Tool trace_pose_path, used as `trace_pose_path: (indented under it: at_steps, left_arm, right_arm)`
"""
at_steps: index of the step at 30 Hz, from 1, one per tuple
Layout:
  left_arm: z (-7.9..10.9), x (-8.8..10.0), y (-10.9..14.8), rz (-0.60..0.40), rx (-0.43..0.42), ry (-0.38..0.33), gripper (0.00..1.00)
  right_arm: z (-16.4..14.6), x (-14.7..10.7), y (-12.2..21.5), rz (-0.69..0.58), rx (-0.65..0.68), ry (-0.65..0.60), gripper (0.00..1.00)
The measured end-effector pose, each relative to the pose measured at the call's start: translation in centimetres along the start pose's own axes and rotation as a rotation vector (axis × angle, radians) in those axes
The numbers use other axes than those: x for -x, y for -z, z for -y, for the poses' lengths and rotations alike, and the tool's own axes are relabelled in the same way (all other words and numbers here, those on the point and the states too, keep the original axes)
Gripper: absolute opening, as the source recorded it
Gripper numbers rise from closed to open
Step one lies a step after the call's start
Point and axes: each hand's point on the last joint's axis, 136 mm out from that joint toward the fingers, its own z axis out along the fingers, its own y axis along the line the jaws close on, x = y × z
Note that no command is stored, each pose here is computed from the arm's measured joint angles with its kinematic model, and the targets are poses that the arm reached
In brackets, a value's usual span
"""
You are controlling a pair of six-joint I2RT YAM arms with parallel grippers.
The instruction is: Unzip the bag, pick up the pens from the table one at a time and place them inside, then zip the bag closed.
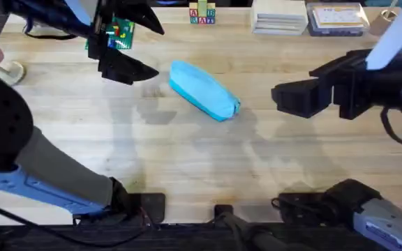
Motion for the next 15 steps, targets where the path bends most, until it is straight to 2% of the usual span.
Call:
trace_pose_path:
  at_steps: [8,15]
  left_arm:
    - [1.1,1.0,0.8,-0.059,0.022,0.106,0.996]
    - [1.8,0.2,1.2,-0.143,0.027,0.303,0.996]
  right_arm:
    - [0.0,0.0,0.0,0.000,0.000,0.000,0.998]
    - [0.0,0.0,0.0,0.000,0.000,0.000,0.997]
